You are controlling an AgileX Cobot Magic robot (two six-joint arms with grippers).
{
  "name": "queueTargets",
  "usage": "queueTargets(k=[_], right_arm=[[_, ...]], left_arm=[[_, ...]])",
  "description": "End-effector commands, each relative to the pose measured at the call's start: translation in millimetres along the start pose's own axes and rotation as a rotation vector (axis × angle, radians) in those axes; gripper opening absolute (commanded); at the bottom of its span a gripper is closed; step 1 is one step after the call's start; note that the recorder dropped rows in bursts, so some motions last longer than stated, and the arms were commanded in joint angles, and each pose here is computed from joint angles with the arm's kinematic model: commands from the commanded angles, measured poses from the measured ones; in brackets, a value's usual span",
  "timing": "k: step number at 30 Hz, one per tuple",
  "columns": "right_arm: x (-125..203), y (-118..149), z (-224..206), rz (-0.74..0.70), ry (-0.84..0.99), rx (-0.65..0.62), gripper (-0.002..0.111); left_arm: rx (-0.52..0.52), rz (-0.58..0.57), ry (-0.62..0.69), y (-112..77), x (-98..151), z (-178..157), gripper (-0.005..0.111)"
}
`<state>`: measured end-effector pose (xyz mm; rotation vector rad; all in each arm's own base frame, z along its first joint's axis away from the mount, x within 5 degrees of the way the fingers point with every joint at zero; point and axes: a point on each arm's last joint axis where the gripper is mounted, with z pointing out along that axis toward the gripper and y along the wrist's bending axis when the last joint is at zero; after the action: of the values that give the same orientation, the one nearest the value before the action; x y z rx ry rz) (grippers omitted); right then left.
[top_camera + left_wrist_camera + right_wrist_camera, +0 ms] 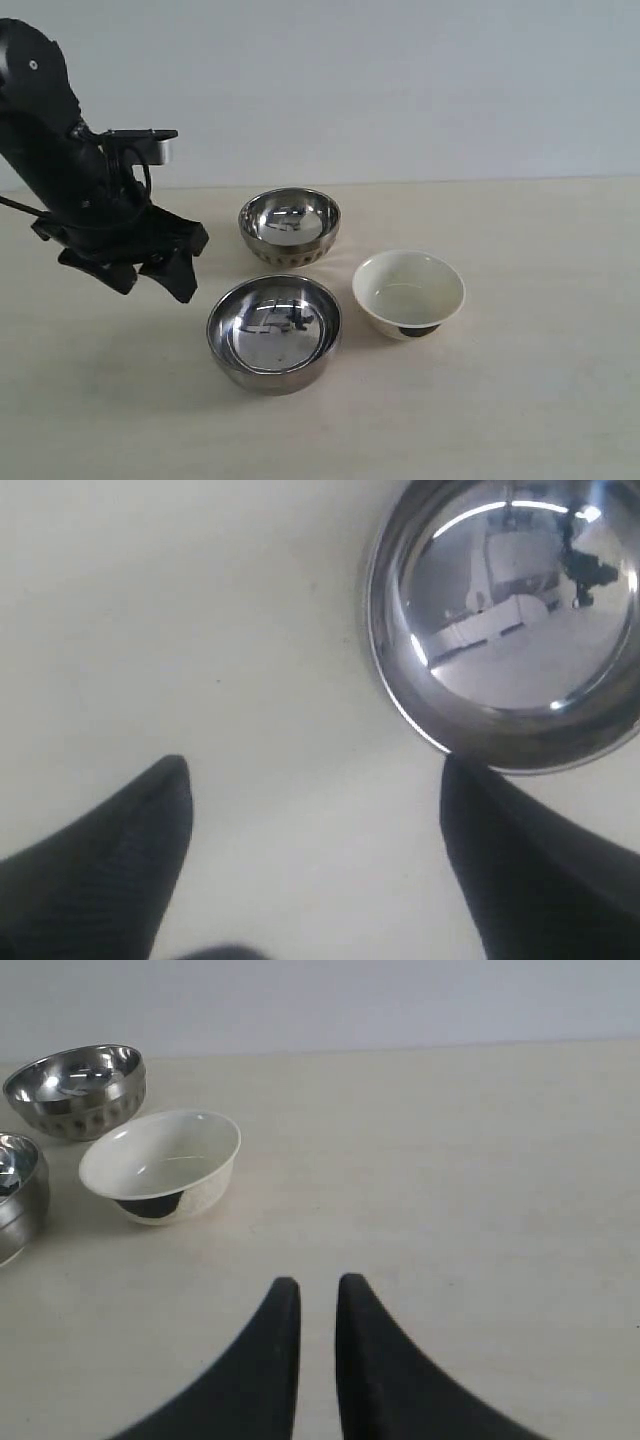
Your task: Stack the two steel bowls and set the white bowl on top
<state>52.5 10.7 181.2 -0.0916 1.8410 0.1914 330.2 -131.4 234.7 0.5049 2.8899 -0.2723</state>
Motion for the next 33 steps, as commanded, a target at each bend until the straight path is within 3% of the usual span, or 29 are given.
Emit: queueTargets(k=[1, 15, 22, 31, 33], right_arm=[[-1.2, -0.3, -0.4, -0.001, -0.015, 0.004, 0.009], [-1.2, -0.3, -0.4, -0.001, -0.015, 0.004, 0.009], [-10.5, 4.6, -1.1, 0.308, -0.11, -0.067, 0.009], [-21.9, 2.6, -3.1, 0.339, -0.238, -0.069, 0.009], [-26.3, 1.9, -4.3, 0.428, -0.286, -0.083, 0.009]], left_arm=[[-0.02, 0.014, 0.006, -2.7, 5.1, -16.6, 0.066], [-0.068, 0.055, -0.044, -3.2, 16.0, -51.0, 0.066], [-0.07, 0.053, -0.052, -2.2, 17.3, -45.5, 0.066], [-0.07, 0.051, -0.038, -1.3, 20.8, -40.2, 0.066], [-0.07, 0.051, -0.038, -1.3, 20.8, -40.2, 0.066]])
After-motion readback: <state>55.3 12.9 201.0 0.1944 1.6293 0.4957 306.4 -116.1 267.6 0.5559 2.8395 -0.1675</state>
